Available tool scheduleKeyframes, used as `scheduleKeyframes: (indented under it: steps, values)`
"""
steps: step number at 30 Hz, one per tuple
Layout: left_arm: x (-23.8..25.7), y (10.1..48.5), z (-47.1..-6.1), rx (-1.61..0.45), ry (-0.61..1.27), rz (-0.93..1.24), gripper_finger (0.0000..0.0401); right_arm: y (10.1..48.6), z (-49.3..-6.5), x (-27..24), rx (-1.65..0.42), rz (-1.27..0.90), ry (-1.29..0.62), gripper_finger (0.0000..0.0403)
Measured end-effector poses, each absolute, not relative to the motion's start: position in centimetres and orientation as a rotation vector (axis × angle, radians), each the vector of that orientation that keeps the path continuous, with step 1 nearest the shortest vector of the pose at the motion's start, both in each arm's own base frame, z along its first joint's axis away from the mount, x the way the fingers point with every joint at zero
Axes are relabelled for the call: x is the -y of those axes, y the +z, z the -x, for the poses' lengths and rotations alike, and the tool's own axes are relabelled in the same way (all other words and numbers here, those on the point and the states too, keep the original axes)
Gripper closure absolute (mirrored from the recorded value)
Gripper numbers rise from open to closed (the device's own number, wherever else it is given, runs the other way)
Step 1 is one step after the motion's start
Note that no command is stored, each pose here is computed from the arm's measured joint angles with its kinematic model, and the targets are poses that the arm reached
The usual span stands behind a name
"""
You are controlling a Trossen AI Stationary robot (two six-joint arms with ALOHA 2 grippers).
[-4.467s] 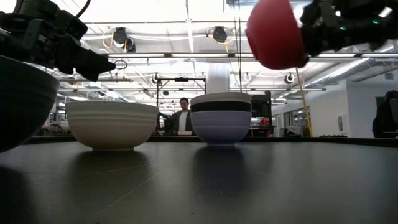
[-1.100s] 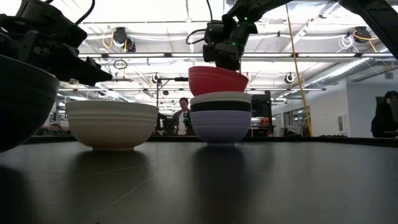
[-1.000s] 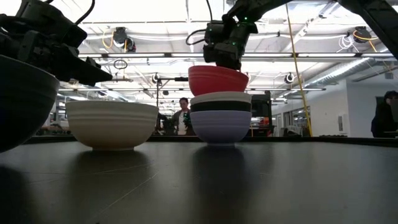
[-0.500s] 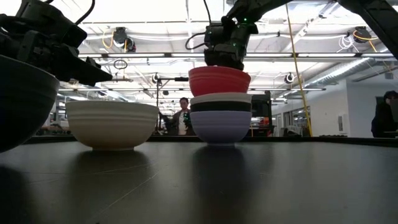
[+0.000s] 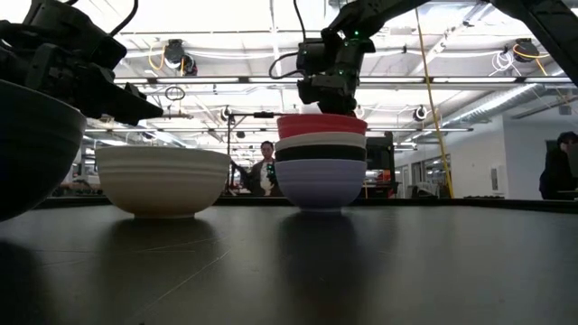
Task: Nest bowls inside each other
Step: Stack the orange bowl on top of the white bowl
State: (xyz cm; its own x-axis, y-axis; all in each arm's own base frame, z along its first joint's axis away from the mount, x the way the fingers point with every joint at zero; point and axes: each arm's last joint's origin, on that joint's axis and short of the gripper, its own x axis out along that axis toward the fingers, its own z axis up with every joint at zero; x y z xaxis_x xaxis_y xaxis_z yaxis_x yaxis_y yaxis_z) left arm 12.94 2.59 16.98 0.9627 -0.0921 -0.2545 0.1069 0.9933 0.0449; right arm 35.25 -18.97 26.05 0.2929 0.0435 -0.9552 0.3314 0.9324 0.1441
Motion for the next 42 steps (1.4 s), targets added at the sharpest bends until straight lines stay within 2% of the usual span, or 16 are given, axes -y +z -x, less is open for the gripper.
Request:
scheduleKeyframes:
  steps: [19, 42]
  values:
    - [-2.6, 17.0, -12.9, -0.256, -0.099, -0.043, 0.0254, 25.8, -34.4, 17.7, -1.402, -0.394, -0.169, 0.0403]
    - [-2.6, 17.0, -12.9, -0.256, -0.098, -0.039, 0.0254, 23.7, -34.9, 17.1, -1.389, -0.394, -0.153, 0.0403]
